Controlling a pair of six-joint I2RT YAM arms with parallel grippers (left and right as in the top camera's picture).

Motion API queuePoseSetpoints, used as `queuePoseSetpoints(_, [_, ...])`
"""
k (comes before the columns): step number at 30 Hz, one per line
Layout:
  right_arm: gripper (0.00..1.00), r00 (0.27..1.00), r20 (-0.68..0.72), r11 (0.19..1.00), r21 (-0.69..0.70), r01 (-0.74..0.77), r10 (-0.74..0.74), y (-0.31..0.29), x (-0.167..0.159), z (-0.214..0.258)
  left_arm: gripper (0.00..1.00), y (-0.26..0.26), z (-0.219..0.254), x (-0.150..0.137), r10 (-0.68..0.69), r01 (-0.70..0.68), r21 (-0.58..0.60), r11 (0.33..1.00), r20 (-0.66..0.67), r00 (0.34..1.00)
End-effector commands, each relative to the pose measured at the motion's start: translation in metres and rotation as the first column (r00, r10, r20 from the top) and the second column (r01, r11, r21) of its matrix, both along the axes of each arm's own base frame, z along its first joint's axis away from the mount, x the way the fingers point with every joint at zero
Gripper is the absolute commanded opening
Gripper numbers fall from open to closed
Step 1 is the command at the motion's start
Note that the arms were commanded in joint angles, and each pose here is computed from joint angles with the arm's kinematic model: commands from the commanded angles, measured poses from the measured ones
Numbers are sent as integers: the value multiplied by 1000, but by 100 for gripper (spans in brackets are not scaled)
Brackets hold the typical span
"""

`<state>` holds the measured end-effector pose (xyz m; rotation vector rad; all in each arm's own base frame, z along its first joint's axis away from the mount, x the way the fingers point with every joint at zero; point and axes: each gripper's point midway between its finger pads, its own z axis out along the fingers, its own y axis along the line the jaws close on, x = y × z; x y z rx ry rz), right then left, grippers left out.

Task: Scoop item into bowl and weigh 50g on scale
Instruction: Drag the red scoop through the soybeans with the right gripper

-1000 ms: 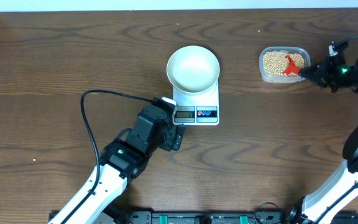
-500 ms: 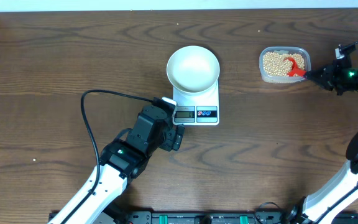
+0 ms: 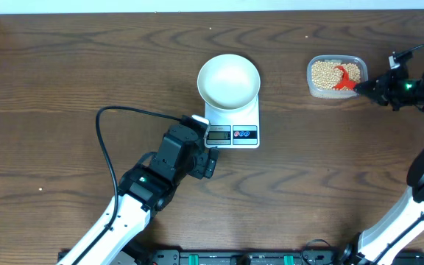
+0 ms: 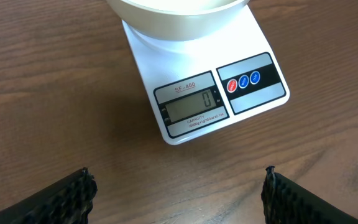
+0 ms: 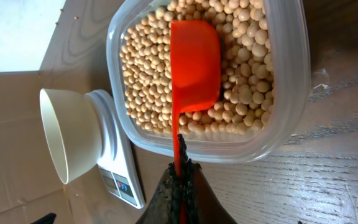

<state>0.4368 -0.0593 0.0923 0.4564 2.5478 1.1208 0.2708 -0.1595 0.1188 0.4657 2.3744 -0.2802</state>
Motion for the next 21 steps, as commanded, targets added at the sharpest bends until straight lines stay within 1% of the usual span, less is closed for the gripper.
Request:
queuePoseSetpoints(1, [1, 999, -21, 999, 20, -34, 34, 13, 1, -14, 88, 1, 0, 1, 2, -2, 8, 1000, 1, 1000])
queuePoseSetpoints(10, [1, 997, -17, 997, 25, -76, 77, 31, 3, -13, 88, 1, 0, 1, 2, -2, 8, 1000, 1, 1000])
queuePoseSetpoints(14, [1, 994, 51, 988, 116, -103, 97, 40, 5, 3, 88, 1, 0, 1, 2, -2, 8, 1000, 1, 1000])
queuePoseSetpoints(17, [1, 996, 55, 989, 124, -81, 75, 30, 5, 4, 88, 1, 0, 1, 2, -2, 8, 1000, 1, 1000])
queuePoseSetpoints(21, [1, 994, 94, 983, 166, -78, 63, 20, 1, 12, 88, 1, 0, 1, 2, -2, 8, 1000, 1, 1000])
